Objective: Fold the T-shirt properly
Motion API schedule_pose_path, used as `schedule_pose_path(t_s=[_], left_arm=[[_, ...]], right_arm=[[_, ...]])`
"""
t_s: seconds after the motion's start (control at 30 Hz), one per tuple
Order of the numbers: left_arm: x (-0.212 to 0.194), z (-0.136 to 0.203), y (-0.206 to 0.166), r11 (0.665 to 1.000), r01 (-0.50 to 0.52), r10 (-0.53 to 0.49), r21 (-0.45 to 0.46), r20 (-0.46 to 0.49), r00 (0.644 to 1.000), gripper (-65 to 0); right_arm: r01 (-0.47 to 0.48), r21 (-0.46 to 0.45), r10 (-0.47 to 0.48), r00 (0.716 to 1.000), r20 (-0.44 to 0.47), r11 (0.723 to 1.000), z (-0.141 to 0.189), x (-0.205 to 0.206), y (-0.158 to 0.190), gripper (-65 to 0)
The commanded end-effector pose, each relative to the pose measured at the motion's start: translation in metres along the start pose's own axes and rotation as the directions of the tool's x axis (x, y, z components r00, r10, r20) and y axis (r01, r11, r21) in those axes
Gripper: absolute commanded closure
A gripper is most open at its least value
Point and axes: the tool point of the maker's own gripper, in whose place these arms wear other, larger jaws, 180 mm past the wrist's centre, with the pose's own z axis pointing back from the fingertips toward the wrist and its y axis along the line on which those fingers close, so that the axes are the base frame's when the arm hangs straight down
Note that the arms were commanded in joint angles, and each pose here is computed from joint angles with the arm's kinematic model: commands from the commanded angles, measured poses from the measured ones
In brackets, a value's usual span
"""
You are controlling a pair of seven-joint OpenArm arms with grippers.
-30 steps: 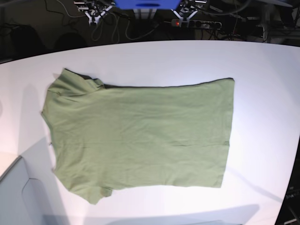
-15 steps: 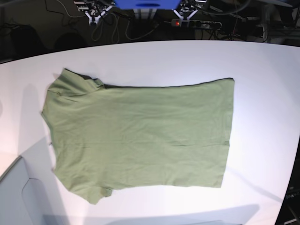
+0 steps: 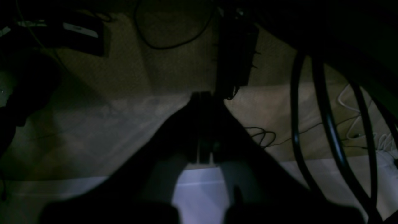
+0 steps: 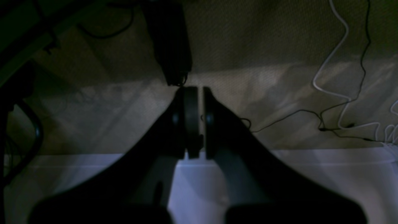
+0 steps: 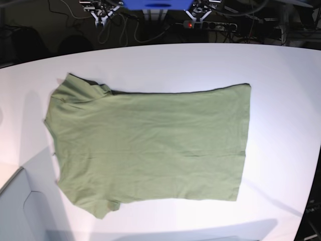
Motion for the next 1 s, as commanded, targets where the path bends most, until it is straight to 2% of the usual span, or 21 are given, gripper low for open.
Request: schedule_pose_path(t_s=[0.0, 0.1, 0.23, 0.3, 0.53, 0.77, 0.97], left_arm=[[-0.007, 0.0, 0.0, 1.0, 0.001, -0.001, -0.001, -0.009, 1.0, -0.1], [-0.019, 0.002, 0.013, 1.0, -0.001, 0.001, 0.019, -0.025, 1.0, -0.1], [-0.024, 0.008, 0.03, 0.999, -0.001, 0.001, 0.042, 0.0, 1.0, -0.1], [-0.031, 0.015, 0.04, 0.998, 0.009, -0.011, 0.057, 0.025, 1.0, -0.1], [-0.048, 0.047, 0.051, 0.996, 0.056, -0.064, 0.072, 0.116, 0.991, -0.1], [-0.031, 0.099, 0.051, 0.989, 0.12, -0.138, 0.081, 0.268, 0.954, -0.1], [0.002, 0.164, 0.052, 0.986, 0.124, -0.161, 0.114, 0.429, 0.889, -0.1]], right_arm=[[-0.003, 0.021, 0.003, 1.0, -0.004, 1.0, 0.0, -0.004, 0.003, -0.1], [-0.002, 0.02, 0.002, 1.0, -0.012, 1.0, 0.0, -0.013, 0.002, -0.1], [-0.021, 0.024, 0.019, 0.998, 0.051, 0.999, 0.009, -0.017, 0.0, -0.1], [-0.036, 0.016, 0.034, 0.995, 0.089, 0.999, 0.018, -0.022, -0.008, -0.1], [-0.102, 0.01, 0.1, 0.986, 0.132, 0.995, 0.063, -0.038, -0.014, -0.1], [-0.213, -0.012, 0.208, 0.936, 0.285, 0.977, 0.14, -0.01, -0.014, -0.1], [-0.294, -0.043, 0.288, 0.881, 0.376, 0.955, 0.196, 0.017, -0.009, -0.1]])
